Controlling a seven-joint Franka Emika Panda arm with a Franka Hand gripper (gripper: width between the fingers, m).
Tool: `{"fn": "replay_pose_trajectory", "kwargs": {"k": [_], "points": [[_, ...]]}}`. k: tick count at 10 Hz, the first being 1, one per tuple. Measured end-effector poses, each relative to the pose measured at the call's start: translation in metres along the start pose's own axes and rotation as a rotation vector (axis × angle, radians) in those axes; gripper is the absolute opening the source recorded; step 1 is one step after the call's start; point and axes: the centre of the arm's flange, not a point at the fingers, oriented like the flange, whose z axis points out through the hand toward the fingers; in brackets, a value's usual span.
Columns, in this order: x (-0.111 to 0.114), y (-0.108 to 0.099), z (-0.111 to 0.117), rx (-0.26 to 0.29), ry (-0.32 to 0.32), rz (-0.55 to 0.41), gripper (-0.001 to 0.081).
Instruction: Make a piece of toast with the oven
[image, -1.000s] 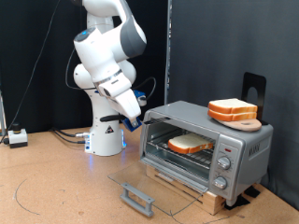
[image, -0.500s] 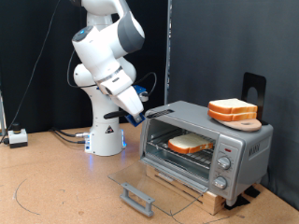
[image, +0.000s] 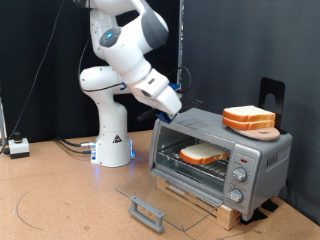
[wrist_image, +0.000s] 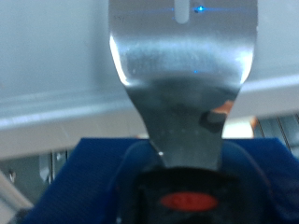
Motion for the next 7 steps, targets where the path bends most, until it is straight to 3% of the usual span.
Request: {"fn": "replay_pose_trajectory", "kwargs": {"k": [4, 7], "points": [[0.031, -0.043, 0.019, 0.01, -0.035, -0.095, 0.0396], [0.051, -0.079, 0.034, -0.003, -0.061, -0.058, 0.0396]]}}
